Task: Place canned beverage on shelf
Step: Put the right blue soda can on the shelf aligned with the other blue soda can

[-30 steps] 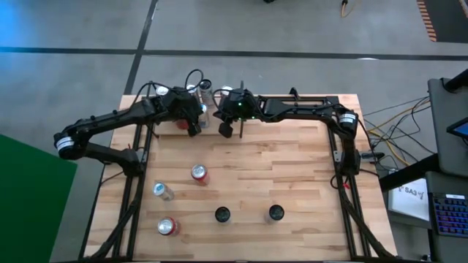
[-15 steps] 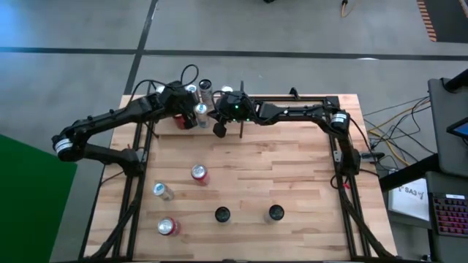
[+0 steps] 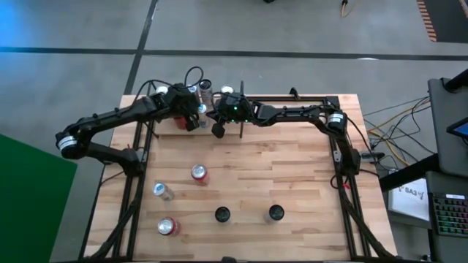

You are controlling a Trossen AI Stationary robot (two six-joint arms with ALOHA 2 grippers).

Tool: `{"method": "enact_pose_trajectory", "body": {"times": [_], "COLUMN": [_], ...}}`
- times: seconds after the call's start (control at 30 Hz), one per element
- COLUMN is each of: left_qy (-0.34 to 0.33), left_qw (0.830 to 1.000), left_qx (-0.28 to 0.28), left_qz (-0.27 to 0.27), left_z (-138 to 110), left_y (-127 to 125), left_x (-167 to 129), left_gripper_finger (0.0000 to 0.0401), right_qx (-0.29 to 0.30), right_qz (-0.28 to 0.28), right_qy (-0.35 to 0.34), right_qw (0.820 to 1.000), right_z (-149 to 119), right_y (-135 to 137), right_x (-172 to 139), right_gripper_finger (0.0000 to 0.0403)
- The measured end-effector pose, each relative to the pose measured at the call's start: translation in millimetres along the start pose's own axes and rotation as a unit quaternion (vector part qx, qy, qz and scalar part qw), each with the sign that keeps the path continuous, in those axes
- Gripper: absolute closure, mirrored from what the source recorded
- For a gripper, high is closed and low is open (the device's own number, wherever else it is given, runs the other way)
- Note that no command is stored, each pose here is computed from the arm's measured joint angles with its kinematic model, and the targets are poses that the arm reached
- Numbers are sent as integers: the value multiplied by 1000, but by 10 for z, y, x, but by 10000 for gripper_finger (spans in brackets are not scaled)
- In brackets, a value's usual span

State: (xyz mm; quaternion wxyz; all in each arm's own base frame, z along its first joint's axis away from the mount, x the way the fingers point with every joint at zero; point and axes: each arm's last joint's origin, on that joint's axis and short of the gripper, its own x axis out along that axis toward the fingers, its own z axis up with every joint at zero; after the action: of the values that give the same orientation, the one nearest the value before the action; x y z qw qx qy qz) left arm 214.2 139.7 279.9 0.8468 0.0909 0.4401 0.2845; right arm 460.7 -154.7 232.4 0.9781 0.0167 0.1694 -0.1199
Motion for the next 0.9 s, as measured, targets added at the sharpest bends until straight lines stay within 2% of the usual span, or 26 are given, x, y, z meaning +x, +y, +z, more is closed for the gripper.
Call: {"method": "enact_pose_trajectory", "body": {"times": [0.37,0.67,0.8,0.9], "left_qy": [9,5,-19,-53], "left_qw": [999,999,999,996], "left_qx": [-40,-43,-46,-40], "left_qz": [-12,-11,-12,-59], "left_z": [-11,-7,62,125], "left_y": [-29,-23,-25,-65], "left_x": [-116,-137,-243,-329], "left_gripper_finger": [401,401,401,401], "right_qx": [3,3,4,3], "right_qz": [-21,-21,-18,-16], "right_qy": [0,6,19,32], "right_qw": [1000,1000,1000,999], "right_z": [0,15,82,141], "right_y": [-55,-58,-51,-45], "right_x": [-4,-30,-120,-207], "right_gripper_finger": [394,394,394,394]}}
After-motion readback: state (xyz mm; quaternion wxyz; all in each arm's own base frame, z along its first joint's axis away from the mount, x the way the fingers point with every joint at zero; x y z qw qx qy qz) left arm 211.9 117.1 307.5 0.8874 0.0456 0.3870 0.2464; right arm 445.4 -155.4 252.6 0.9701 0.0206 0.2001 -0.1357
